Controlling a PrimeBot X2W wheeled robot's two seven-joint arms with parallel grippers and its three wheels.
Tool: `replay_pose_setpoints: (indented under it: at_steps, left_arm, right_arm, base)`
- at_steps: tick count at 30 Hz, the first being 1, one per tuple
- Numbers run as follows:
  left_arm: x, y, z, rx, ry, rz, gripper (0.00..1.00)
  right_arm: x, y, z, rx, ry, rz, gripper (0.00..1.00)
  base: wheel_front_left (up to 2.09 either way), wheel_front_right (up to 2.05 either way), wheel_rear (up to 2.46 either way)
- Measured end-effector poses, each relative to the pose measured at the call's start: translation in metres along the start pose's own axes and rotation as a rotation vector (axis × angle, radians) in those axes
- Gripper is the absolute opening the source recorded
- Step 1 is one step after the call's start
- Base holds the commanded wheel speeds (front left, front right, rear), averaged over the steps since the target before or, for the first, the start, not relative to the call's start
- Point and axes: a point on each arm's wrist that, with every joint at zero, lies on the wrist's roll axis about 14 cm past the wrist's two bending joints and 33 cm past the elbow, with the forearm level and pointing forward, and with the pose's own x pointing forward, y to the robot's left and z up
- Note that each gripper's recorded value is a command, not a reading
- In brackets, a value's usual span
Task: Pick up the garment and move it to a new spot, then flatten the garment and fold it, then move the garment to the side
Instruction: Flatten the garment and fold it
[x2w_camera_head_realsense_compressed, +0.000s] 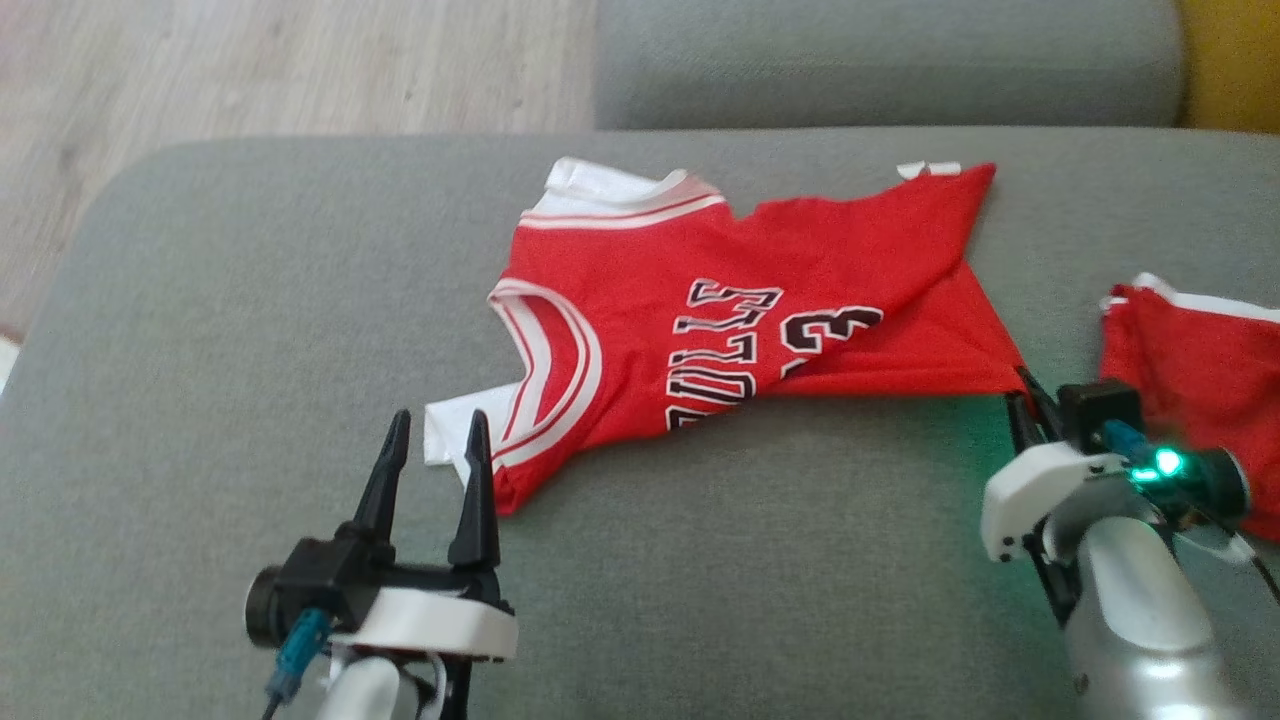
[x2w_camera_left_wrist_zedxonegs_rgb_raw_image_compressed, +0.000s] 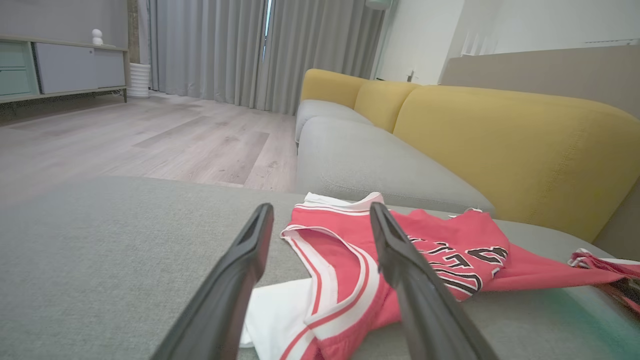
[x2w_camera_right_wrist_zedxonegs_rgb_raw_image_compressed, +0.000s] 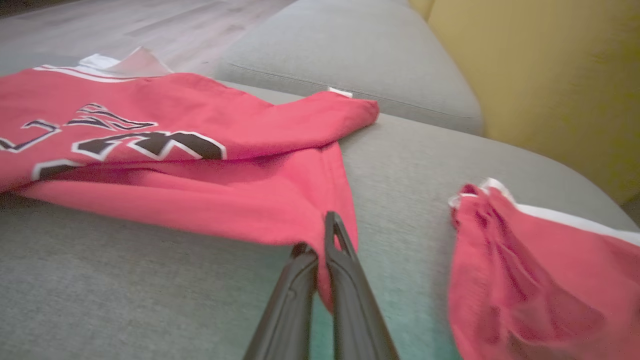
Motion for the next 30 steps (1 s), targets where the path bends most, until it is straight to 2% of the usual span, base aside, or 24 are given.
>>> replay_pose_setpoints:
  at_steps: [7,13,14,15,19,26,30]
  left_arm:
    - [-0.007,-0.016,0.009,-0.008,-0.028,-0.035,1.0]
    - [-0.012,-0.02,0.012,-0.015,-0.041,-0.041,1.0]
    - [-0.011,-0.02,0.013,-0.016,-0.042,-0.04,1.0]
    - [-0.011,-0.02,0.013,-0.015,-0.043,-0.039,1.0]
    - [-0.01,-0.021,0.013,-0.016,-0.042,-0.044,1.0]
    - [-0.005,-0.028,0.009,-0.015,-0.029,-0.068,1.0]
    - [-0.003,-0.031,0.006,-0.015,-0.022,-0.083,1.0]
  right_arm:
    - [-0.038,-0.047,0.018,0.025,-0.074,-0.153,0.0]
    - [-0.064,-0.057,0.005,0.052,-0.029,-0.201,0.0]
    - [-0.067,-0.055,0.002,0.053,-0.022,-0.197,0.56]
    - [-0.069,-0.052,-0.002,0.064,-0.014,-0.189,1.0]
    - [-0.072,-0.035,0.003,0.104,-0.052,-0.141,1.0]
    - [-0.083,0.007,0.074,0.274,-0.39,0.002,1.0]
    - [-0.094,0.031,0.056,0.323,-0.372,0.058,1.0]
  base:
    - [0.0,0.0,0.0]
    - [0.0,0.0,0.0]
    - [0.0,0.0,0.0]
    - [0.0,0.0,0.0]
    - [0.0,0.0,0.0]
    - [0.0,0.0,0.0]
    - [0.0,0.0,0.0]
